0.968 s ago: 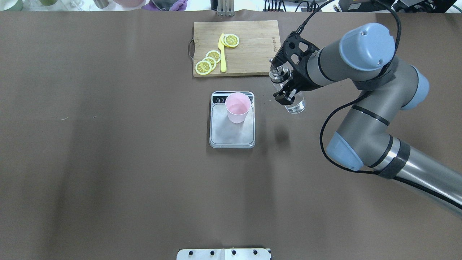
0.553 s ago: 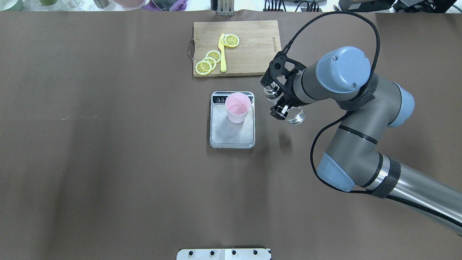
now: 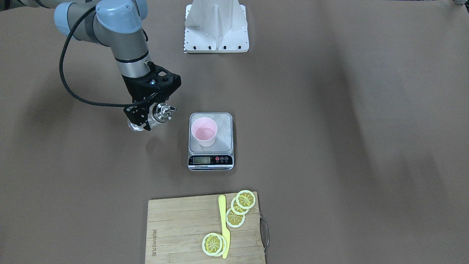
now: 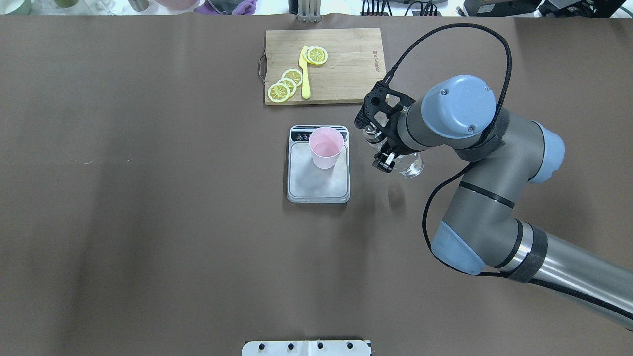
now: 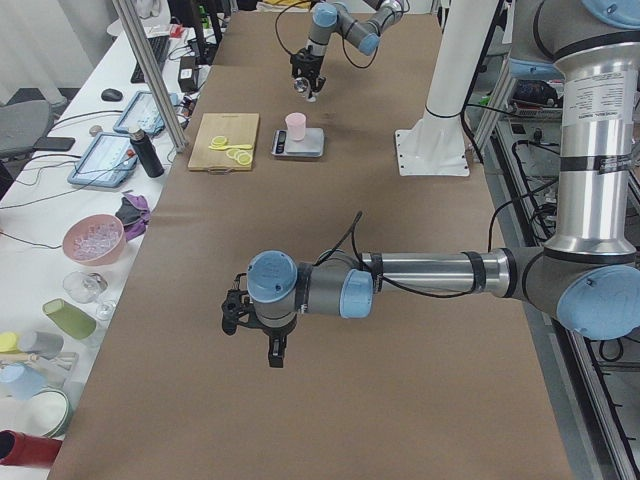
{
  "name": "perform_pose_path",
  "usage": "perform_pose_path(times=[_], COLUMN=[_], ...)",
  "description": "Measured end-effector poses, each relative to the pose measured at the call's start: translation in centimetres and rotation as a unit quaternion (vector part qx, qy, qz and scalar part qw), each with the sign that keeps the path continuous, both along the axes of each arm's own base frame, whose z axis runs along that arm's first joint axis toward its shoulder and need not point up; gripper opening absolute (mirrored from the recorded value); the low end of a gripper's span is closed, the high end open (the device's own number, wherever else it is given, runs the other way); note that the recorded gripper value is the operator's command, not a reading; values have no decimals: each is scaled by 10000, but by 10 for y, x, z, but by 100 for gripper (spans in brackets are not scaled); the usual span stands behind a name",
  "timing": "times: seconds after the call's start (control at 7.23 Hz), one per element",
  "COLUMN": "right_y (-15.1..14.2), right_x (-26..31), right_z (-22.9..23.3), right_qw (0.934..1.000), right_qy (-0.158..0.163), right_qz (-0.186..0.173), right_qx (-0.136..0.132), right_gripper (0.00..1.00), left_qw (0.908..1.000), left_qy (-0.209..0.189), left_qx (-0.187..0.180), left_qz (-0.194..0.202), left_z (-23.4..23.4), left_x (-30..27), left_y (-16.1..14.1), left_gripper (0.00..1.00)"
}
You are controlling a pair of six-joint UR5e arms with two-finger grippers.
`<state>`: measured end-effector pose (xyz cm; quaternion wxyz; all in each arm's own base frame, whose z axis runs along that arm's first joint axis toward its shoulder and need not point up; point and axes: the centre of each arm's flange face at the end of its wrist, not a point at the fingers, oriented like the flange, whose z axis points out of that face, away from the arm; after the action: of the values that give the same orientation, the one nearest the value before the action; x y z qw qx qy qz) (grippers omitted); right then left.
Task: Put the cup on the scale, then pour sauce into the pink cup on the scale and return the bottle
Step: 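Lift the glass bottle with the right gripper and carry it toward the pink cup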
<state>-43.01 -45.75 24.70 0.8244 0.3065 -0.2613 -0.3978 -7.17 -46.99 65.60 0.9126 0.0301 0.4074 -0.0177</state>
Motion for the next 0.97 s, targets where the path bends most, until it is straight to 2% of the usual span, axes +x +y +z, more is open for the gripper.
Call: perform_pose_path(times=[0.55,0.97], right_y=[-7,-15], right_x=[7,-2], right_z=[10,3], right_qw=[9991,9973], right_qy=[378,664], right_qz=[141,252], right_qx=[-163,-182], right_gripper=[12,12], left_qw=[10000,10000], left_qy=[7,7], left_qx=[-25,-33], left_qz=[-9,-16], left_z=[1,1], left_x=[0,-1], left_y=[2,2], left_gripper=[100,100])
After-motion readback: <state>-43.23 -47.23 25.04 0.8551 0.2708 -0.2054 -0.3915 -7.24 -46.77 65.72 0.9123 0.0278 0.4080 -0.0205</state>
